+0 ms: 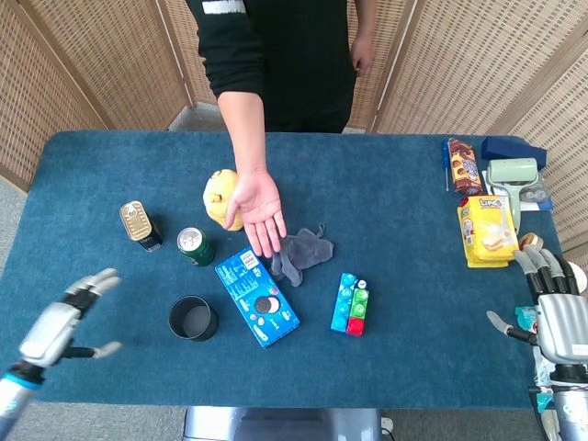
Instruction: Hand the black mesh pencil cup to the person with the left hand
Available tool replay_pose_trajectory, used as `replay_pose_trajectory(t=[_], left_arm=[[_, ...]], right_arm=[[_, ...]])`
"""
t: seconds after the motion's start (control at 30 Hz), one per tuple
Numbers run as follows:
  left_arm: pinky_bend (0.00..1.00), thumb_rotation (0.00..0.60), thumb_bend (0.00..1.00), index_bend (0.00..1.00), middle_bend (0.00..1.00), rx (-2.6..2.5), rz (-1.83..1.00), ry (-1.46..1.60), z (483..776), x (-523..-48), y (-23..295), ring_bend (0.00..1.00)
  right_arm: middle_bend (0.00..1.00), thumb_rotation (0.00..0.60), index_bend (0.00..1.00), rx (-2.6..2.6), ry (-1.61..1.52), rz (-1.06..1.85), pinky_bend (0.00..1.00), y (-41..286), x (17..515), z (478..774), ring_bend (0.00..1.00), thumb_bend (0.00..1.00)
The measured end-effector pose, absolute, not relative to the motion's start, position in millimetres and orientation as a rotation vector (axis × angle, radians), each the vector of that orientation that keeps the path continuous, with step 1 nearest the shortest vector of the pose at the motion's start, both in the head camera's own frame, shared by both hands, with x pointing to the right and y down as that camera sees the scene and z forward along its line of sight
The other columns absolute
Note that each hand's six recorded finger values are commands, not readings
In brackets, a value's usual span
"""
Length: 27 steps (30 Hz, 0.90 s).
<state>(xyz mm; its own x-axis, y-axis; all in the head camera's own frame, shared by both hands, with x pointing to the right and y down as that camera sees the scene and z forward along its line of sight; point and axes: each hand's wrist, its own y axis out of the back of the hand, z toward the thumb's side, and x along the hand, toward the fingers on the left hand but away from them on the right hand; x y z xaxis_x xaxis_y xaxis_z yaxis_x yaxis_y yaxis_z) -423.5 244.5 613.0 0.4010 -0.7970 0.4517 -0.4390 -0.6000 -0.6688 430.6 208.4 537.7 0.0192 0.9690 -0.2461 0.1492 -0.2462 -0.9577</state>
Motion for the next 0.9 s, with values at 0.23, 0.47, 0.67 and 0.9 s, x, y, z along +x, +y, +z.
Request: replay_pose_trajectory(t=[0.23,0.47,0.67,0.9], left_arm=[[0.08,0.446,0.09,0.04,0.00,-2.322,-0.915,1.074,643,-378,247,0.07],[0.08,0.442,0.09,0.04,0.00,-2.373,-0.894,1.033,664,-350,242,0.07],[0.08,0.442,0.09,0.04,0.00,-2.399,-0.905,1.000,677,-337,243,0.07],[0.10,0.452,0.09,0.04,0.00,-2.422,-0.908,0.976,687,-325,246,0.07]], right_arm=[[0.00,0.488,0.04,-1.517,-1.192,1.333,0.04,208,432,540,0.04,0.00],[0.00,0.487,0.04,-1.517,-1.197,1.340,0.05,207,434,541,0.04,0.00],[0.00,0.491,0.04,-1.515,-1.206,1.344,0.04,206,437,541,0.04,0.00],[0.00,0.490,0.04,-1.521,-1.210,1.348,0.04,205,438,541,0.04,0.00]])
